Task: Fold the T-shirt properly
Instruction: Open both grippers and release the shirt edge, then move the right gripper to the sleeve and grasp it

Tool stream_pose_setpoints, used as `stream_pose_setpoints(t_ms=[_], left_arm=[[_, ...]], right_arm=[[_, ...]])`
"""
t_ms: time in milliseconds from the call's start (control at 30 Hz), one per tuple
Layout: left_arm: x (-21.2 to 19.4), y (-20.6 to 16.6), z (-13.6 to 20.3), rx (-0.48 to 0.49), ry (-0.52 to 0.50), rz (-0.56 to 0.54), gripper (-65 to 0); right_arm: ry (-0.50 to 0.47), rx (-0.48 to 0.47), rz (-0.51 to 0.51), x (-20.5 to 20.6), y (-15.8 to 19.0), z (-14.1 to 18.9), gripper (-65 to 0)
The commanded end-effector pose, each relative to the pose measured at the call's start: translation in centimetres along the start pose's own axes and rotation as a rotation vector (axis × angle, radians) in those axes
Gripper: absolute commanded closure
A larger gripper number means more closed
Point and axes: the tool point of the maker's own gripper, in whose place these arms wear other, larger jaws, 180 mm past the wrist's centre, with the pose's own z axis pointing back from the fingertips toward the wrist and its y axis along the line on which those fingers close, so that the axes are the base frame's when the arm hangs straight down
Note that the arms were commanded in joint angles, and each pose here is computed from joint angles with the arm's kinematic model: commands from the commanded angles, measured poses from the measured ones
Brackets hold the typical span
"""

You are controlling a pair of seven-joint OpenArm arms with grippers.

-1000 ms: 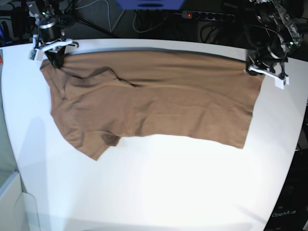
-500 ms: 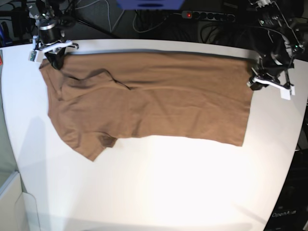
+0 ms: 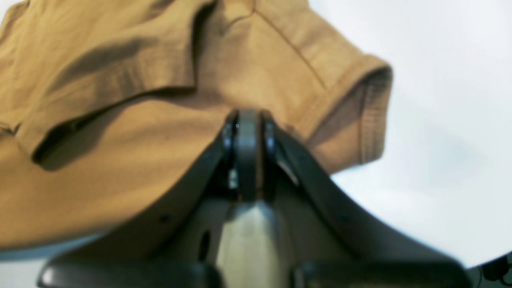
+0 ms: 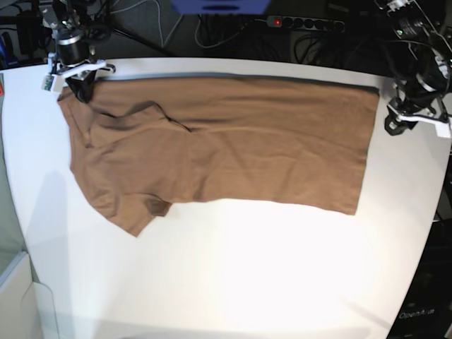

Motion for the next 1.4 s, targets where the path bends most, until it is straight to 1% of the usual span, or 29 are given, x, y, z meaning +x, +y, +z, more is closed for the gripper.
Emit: stream_pose_setpoints(t_ms=[0, 100, 200, 300, 367, 467, 533, 633, 800, 867, 933, 1000, 1067, 1133, 1167, 1200, 1267, 1367], left_arm=[[1.6, -0.9, 0.4, -0.034, -0.045, -0.022, -26.1], [3.0, -1.9, 0.7, -0.095, -0.069, -0.012, -26.7], [5.6, -3.5, 1.1, -0.170, -0.117, -0.017, -26.9], [7.0, -4.4, 1.6, -0.211, -0.142, -0.024, -26.9], [7.5, -4.3, 1.7, -0.212, -0.144, -0.029, -26.9], [7.4, -4.2, 1.6, -0.208, -0.143, -0.030, -26.9], [7.9, -4.4, 1.4, -0.216, -0.153, -0.023, -26.9], [8.1, -4.5, 1.3, -0.219, -0.154, -0.019, -26.9], [8.2, -4.5, 1.2, -0.220, -0.155, -0.016, -26.9], [8.3, -4.6, 1.2, -0.221, -0.158, -0.017, -26.9], [8.3, -4.6, 1.2, -0.222, -0.161, -0.017, -27.1], [9.2, -5.0, 1.3, -0.230, -0.179, -0.024, -27.2], [9.7, -5.3, 1.3, -0.234, -0.185, -0.022, -27.2], [9.9, -5.5, 1.3, -0.240, -0.192, -0.023, -27.2], [10.1, -5.7, 1.2, -0.243, -0.194, -0.022, -27.3], [9.9, -5.8, 1.1, -0.247, -0.190, -0.024, -27.3], [9.7, -6.6, 0.7, -0.262, -0.175, -0.037, -27.3], [9.3, -7.0, 0.5, -0.268, -0.161, -0.045, -27.3]], right_arm=[[0.189, -0.036, -0.006, -4.3, -0.9, 1.0, -1.9], [0.184, -0.033, -0.007, -4.1, -0.8, 0.8, -1.9], [0.182, -0.029, -0.006, -3.9, -0.7, 0.7, -1.9], [0.147, -0.015, -0.004, -2.8, -0.3, 0.7, -2.0], [0.105, 0.011, 0.027, -1.5, 0.4, 1.0, -2.0], [0.017, 0.055, 0.107, 0.9, 1.8, 1.5, -2.5], [-0.019, 0.076, 0.138, 2.0, 2.7, 1.4, -2.8], [-0.040, 0.096, 0.145, 2.9, 3.5, 1.3, -2.9], [-0.075, 0.106, 0.147, 4.2, 4.0, 0.5, -2.9], [-0.094, 0.118, 0.182, 5.5, 3.8, 0.0, -3.0], [-0.131, 0.149, 0.215, 7.5, 4.4, -0.5, -3.3], [-0.167, 0.173, 0.250, 9.7, 4.9, -1.1, -8.3], [-0.192, 0.202, 0.289, 12.5, 5.8, -2.1, -17.0], [-0.184, 0.251, 0.321, 14.7, 7.1, -3.4, -25.8], [-0.172, 0.288, 0.339, 15.5, 8.1, -4.0, -28.1], [-0.152, 0.334, 0.364, 16.2, 9.2, -4.8, -29.6], [-0.099, 0.393, 0.404, 17.1, 10.5, -6.5, -29.5], [-0.021, 0.454, 0.416, 17.7, 12.2, -9.6, -29.3]])
